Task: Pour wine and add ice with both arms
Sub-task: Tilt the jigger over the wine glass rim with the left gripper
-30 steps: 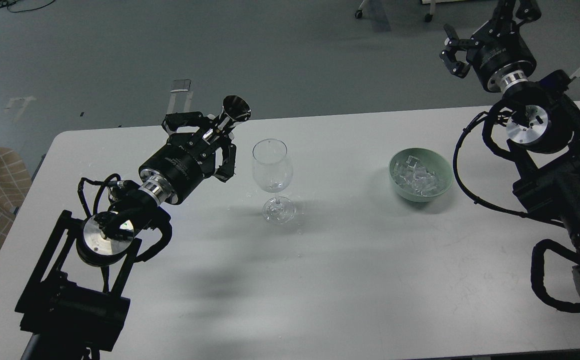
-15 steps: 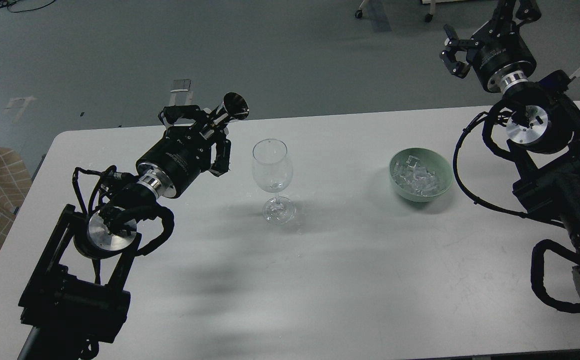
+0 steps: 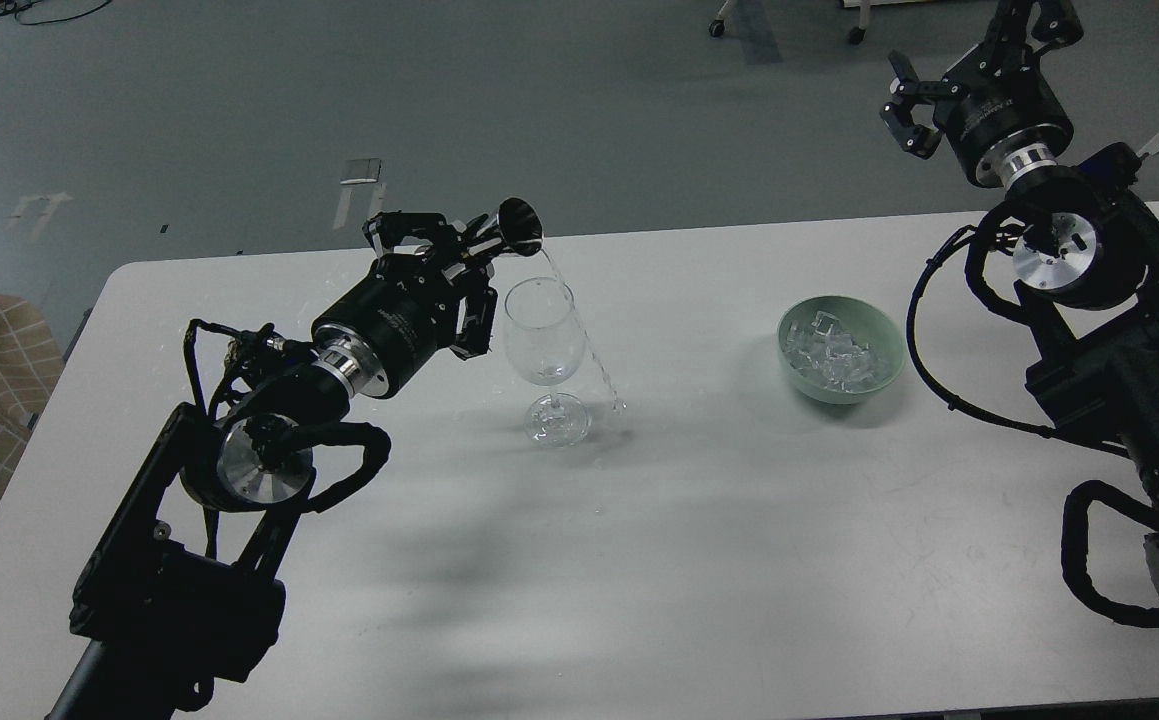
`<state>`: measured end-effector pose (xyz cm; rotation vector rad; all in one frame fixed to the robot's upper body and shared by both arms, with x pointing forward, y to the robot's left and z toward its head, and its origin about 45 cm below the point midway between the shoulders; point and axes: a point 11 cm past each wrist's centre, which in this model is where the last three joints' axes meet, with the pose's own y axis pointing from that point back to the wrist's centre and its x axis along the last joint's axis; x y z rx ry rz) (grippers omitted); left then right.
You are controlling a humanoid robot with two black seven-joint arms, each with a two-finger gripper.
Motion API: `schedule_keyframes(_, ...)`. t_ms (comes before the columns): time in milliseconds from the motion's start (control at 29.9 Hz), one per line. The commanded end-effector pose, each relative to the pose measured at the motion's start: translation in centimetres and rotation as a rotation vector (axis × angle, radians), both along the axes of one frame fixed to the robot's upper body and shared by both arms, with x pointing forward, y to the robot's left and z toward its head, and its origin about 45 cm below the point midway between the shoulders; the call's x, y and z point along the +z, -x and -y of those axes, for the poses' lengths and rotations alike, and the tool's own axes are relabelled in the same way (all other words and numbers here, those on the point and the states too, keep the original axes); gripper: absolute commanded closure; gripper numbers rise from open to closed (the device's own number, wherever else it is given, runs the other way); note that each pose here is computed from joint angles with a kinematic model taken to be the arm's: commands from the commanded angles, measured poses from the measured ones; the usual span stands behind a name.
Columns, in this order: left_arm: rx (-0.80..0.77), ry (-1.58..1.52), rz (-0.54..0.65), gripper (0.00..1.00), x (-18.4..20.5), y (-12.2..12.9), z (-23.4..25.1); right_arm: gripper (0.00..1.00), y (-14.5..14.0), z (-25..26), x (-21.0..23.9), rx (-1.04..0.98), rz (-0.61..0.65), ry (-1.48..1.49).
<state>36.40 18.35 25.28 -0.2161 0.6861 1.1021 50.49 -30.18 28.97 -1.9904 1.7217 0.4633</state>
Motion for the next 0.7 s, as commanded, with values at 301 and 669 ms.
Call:
schedule_keyframes(301, 0.003, -0.022, 0.001, 1.0, -0.12, -0.4, -0.48, 0.0, 0.01, -0.02, 0.02, 0.001, 0.001, 0.0)
schedule_keyframes(669, -0.014, -0.103, 0.053, 1.0, 0.01, -0.49, -0.63, 0.0, 0.1, 0.25, -0.04, -0.002, 0.001, 0.002)
